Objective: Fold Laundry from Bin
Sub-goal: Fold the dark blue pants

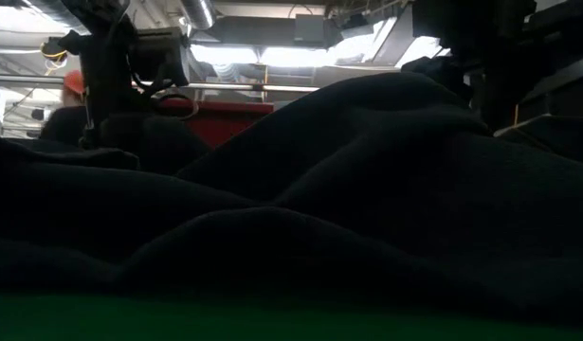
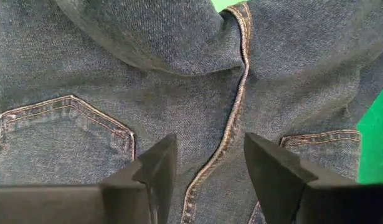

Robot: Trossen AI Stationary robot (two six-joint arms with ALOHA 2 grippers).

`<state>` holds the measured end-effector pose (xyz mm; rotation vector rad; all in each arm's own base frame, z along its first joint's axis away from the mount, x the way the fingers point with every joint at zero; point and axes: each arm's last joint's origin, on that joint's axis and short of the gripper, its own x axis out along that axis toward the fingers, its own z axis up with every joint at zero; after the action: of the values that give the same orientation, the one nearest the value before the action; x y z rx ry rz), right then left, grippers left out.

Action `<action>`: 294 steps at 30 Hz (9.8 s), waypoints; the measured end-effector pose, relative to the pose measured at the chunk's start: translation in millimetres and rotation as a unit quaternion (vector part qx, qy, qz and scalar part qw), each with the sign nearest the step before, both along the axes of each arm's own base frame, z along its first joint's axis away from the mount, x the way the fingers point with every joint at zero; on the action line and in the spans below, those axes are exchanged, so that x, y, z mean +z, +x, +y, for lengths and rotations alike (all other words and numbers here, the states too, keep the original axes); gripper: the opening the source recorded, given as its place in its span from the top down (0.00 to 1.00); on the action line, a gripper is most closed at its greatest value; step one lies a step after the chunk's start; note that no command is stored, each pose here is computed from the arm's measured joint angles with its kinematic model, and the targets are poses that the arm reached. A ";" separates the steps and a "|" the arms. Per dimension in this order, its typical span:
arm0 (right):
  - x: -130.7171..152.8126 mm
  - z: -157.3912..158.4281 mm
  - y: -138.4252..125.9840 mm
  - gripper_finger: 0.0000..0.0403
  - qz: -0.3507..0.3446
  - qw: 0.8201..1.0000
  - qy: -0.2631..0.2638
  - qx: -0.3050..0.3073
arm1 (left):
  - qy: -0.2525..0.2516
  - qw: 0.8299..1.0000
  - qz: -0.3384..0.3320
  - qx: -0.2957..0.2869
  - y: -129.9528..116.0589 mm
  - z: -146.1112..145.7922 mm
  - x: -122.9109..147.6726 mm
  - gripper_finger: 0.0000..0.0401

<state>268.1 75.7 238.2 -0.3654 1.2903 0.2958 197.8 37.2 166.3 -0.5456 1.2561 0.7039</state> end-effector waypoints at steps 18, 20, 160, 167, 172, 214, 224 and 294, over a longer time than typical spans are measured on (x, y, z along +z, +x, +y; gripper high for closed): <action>-0.1 -0.1 -0.3 0.53 0.002 1.000 -0.001 0.000 | -0.020 0.998 -0.018 0.063 -17.3 -3.5 -34.5 0.57; -0.1 -0.1 -0.3 0.53 0.001 1.000 -0.001 0.000 | -0.021 0.998 -0.014 0.063 -18.0 -3.6 -34.8 0.59; -100.6 -68.3 -79.2 0.40 0.256 0.935 -0.035 -0.244 | 0.348 0.898 -0.269 0.032 -269.8 -46.8 250.5 0.82; -86.9 -66.6 -70.3 0.40 0.261 0.934 -0.013 -0.244 | 0.323 0.898 -0.294 0.057 -269.3 -47.2 250.4 0.66; -58.3 -65.9 -51.9 0.41 0.229 0.955 -0.007 -0.191 | 0.307 0.897 -0.309 0.072 -268.9 -47.5 250.2 0.61; 3.3 -82.0 -22.8 0.41 -0.074 0.992 0.048 -0.089 | 0.203 0.917 -0.284 0.195 -156.1 -8.1 145.6 0.71; 3.4 -82.7 -22.5 0.41 -0.076 0.992 0.039 -0.091 | 0.049 0.950 -0.251 0.179 -134.9 -8.8 136.0 0.71; 5.1 -89.4 -20.4 0.41 -0.093 0.988 -0.090 -0.081 | -0.129 0.769 -0.184 0.598 -66.4 -14.1 1.5 0.71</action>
<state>247.7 -13.8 243.3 -0.4291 1.1572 0.0064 131.4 23.1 167.8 -1.6942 0.4939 1.3835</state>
